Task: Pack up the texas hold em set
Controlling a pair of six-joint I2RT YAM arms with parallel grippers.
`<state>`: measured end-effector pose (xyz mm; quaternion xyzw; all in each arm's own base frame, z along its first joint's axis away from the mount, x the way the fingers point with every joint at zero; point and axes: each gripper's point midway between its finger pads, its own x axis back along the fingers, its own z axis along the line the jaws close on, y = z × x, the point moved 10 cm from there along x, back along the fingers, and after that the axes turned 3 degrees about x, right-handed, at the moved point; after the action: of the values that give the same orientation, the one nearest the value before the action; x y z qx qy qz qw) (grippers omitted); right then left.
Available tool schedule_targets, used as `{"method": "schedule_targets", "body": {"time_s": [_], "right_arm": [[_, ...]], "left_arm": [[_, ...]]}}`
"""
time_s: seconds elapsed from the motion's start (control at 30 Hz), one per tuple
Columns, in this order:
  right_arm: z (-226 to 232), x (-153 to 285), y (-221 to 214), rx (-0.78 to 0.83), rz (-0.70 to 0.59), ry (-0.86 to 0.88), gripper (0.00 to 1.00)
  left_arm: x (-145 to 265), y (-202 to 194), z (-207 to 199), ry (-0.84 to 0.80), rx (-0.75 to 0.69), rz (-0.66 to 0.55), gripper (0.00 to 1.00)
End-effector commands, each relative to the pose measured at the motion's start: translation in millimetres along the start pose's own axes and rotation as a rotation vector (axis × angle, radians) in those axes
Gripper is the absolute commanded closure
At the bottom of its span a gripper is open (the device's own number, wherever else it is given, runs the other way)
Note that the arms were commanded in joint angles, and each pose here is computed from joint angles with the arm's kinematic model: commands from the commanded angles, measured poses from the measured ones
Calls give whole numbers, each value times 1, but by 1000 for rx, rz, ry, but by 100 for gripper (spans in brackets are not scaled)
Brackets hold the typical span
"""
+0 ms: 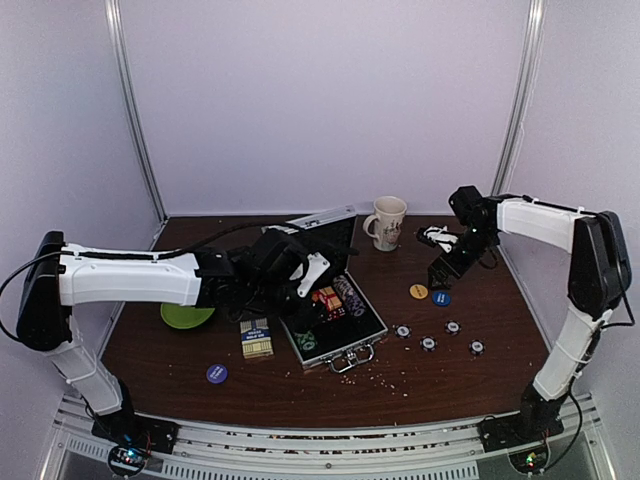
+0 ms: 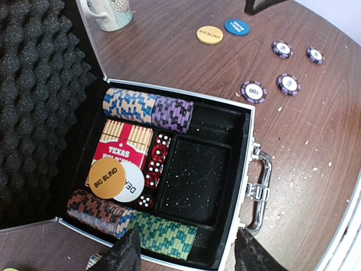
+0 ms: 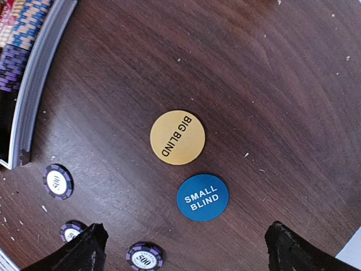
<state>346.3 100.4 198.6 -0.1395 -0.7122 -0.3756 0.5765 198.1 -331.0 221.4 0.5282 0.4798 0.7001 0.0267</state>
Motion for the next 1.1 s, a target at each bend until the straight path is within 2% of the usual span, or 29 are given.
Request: {"method": "schedule_targets", "body": {"time_s": [0.0,0.13,0.37,0.73,1.07], "right_arm": [[-5,-13,5,-52,121,24,0],[-6,-31,14,-44,158,30,3],[-1,-59,30,2,232,32,18],[-3,-79,47,9,269,-12,15],[-5,-84,51,11,356,26,17]], "left_arm": [[0,8,-4,-15,70,-66,41],[0,2,-3,-11,83,-59,41],[-4,-4,-3,-5,98,-41,41],[-8,-10,-3,-5,102,-15,41],[-8,-10,-3,0,100,-13,41]]}}
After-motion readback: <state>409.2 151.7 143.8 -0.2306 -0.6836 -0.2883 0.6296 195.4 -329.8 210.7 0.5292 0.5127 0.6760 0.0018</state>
